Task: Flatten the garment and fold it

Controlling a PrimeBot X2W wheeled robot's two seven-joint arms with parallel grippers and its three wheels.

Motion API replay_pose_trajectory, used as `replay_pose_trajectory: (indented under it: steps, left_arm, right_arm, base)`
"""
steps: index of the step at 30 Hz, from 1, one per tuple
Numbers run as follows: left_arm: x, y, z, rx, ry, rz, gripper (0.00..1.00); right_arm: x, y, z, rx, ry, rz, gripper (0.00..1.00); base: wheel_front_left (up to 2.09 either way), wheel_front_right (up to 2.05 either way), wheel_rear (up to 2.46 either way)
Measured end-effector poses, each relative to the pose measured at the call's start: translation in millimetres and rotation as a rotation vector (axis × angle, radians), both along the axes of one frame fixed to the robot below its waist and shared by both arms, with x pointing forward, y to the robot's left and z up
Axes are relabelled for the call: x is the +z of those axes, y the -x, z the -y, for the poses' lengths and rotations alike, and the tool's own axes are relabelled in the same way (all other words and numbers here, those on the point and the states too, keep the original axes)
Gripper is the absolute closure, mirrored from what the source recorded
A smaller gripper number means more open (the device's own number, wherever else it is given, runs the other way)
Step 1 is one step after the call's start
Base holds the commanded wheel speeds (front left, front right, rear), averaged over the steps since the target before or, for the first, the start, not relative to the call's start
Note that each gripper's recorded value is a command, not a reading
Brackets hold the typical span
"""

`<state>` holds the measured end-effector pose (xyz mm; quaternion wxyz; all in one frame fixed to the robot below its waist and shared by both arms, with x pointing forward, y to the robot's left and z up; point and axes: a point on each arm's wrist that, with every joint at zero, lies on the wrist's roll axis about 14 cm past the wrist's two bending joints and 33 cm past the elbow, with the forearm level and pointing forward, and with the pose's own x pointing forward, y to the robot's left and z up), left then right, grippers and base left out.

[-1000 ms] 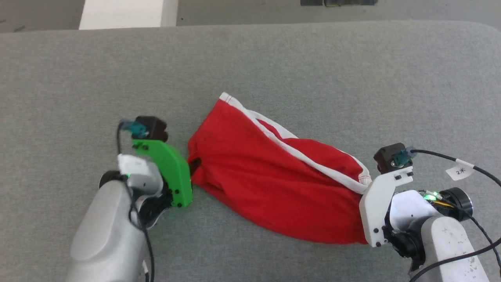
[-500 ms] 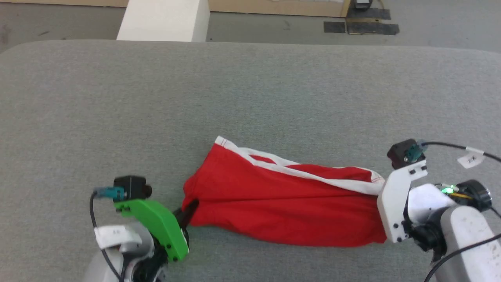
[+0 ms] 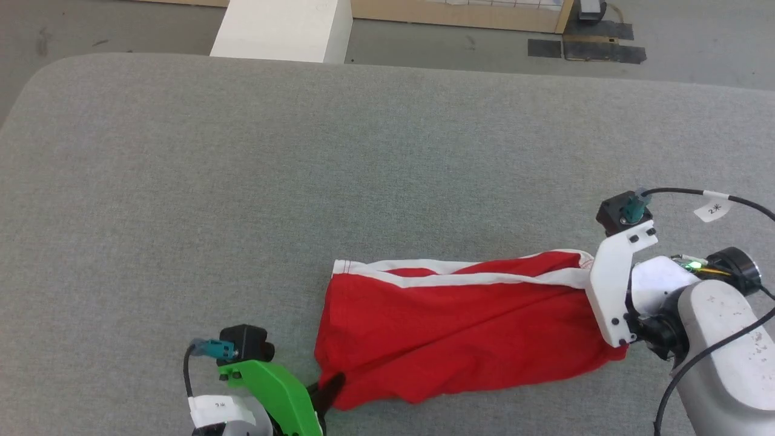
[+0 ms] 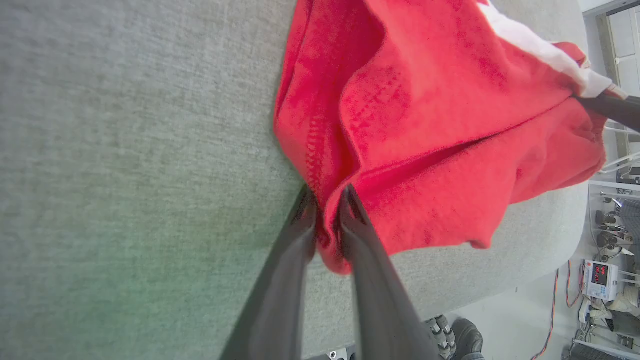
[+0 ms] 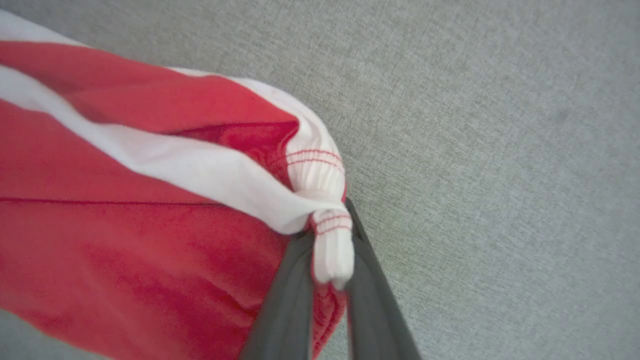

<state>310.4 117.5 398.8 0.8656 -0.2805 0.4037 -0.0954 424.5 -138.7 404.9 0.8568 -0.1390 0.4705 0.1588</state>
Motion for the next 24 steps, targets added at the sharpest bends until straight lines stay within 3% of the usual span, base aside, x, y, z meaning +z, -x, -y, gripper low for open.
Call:
replay_pose_trajectory:
  steps: [1,2,3,11,17,24]
  left_arm:
    - [0.0,0.3,-0.4,0.001,-0.001,-0.004,0.00]
    - [1.0,-0.1,-1.8,0.005,-0.003,-0.003,0.00]
    - [3.0,-1.3,-4.0,0.010,-0.007,0.004,0.00]
    - [46.5,-25.5,-42.5,0.104,-0.074,0.192,0.00]
    - [111.3,-61.5,-95.7,0.233,-0.285,0.561,0.00]
    - [159.3,-76.9,-104.6,0.271,-0.408,0.946,0.00]
  right_arm:
    - [0.1,-0.4,-0.9,-0.002,-0.006,0.005,0.75]
    - [-0.2,-0.2,-1.3,-0.003,-0.009,0.009,0.05]
    - [0.2,-0.3,-1.3,-0.005,-0.013,0.015,0.00]
    - [32.4,-11.3,-4.5,-0.083,-0.156,0.165,0.00]
    - [50.4,2.3,1.8,-0.200,-0.281,0.255,0.00]
    - [29.8,38.4,15.2,-0.300,-0.322,0.183,0.00]
  base:
    - [0.00,0.00,0.00]
    - [0.00,0.00,0.00]
    - [0.00,0.00,0.00]
    - [0.00,0.00,0.00]
    - [0.00,0.00,0.00]
    - [0.00,0.00,0.00]
